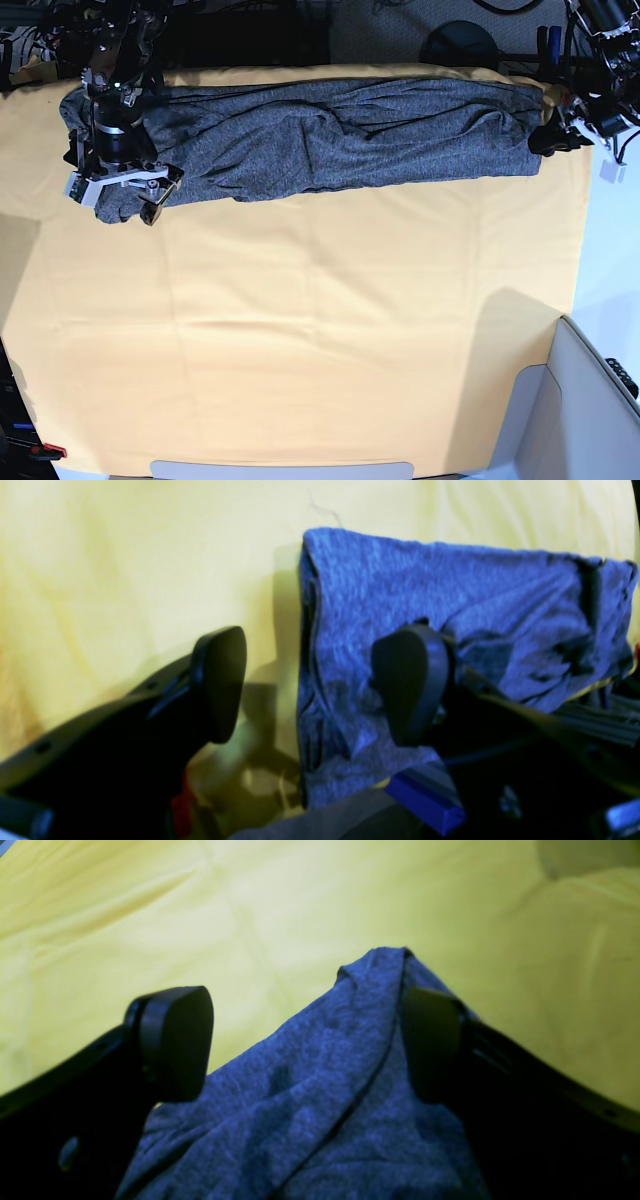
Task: Fold the T-shirt properly
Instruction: 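Grasp the strip's end with the right gripper while left holds the other, then hold both strip ends and adjust the left gripper's grip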
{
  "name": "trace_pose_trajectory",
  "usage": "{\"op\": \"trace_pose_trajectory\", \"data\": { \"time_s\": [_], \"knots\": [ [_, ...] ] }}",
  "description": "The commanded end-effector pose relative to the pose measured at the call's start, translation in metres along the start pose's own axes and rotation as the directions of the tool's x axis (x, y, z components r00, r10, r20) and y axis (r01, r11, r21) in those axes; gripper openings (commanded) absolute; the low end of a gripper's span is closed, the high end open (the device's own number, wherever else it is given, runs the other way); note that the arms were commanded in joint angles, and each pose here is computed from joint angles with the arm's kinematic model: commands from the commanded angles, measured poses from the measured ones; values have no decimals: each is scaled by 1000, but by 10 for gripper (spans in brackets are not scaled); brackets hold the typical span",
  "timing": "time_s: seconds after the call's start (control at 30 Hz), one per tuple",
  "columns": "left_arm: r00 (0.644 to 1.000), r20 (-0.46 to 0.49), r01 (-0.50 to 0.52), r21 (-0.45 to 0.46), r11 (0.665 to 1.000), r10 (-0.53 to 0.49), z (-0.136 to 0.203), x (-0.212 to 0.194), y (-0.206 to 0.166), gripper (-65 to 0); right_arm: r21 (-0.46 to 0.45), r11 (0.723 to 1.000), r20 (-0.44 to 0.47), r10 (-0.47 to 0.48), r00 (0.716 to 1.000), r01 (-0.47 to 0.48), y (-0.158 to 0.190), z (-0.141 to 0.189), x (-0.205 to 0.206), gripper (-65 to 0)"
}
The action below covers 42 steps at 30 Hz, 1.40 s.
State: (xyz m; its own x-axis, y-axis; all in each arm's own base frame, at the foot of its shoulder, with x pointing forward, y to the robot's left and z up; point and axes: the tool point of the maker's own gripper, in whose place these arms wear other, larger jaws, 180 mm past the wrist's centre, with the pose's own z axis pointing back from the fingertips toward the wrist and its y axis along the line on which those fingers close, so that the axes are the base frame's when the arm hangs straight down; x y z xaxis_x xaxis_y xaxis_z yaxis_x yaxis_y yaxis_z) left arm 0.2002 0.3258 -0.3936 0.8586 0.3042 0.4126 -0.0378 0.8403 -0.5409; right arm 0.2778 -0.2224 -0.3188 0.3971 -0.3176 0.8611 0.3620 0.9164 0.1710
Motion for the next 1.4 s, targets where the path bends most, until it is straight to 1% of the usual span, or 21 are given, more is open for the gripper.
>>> {"op": "trace_pose_trajectory", "data": {
  "time_s": [0.0, 0.1, 0.2, 0.3, 0.57, 0.73, 1.13, 1.3, 1.37],
  "knots": [
    [999, 5, 48, 30, 998, -48, 14, 15, 3, -229, 4, 1000, 44, 4, 999, -4, 1, 0, 11, -75],
    [989, -36, 144, 44, 989, -143, 18, 27, -5, -229, 3, 1000, 37, 0, 999, 0, 1, 0, 8, -75],
    [981, -53, 190, 51, 981, -187, 20, 33, -9, -229, 3, 1000, 37, 0, 999, 0, 1, 0, 8, -75],
    [980, -61, 193, 46, 980, -190, 18, 31, -9, -229, 3, 1000, 37, 0, 999, 0, 1, 0, 8, -75],
    [966, -146, 214, -2, 977, -212, -2, 12, -20, -229, 4, 1000, 37, 0, 999, 0, 2, -1, 8, -75],
    [961, -167, 220, -14, 975, -219, -6, 8, -22, -229, 4, 1000, 37, 0, 999, 0, 2, -1, 8, -75],
    [961, -178, 213, -13, 977, -212, -6, 2, -21, -229, 4, 1000, 35, 0, 999, 0, 2, -1, 8, -75],
    [965, -172, 195, -34, 980, -198, -13, -4, -26, -229, 4, 1000, 35, 0, 999, 0, 2, -1, 8, -75],
    [966, -181, 179, -45, 983, -185, -17, -12, -28, -229, 4, 1000, 34, 0, 999, 0, 1, 0, 7, -75]
  ]
}}
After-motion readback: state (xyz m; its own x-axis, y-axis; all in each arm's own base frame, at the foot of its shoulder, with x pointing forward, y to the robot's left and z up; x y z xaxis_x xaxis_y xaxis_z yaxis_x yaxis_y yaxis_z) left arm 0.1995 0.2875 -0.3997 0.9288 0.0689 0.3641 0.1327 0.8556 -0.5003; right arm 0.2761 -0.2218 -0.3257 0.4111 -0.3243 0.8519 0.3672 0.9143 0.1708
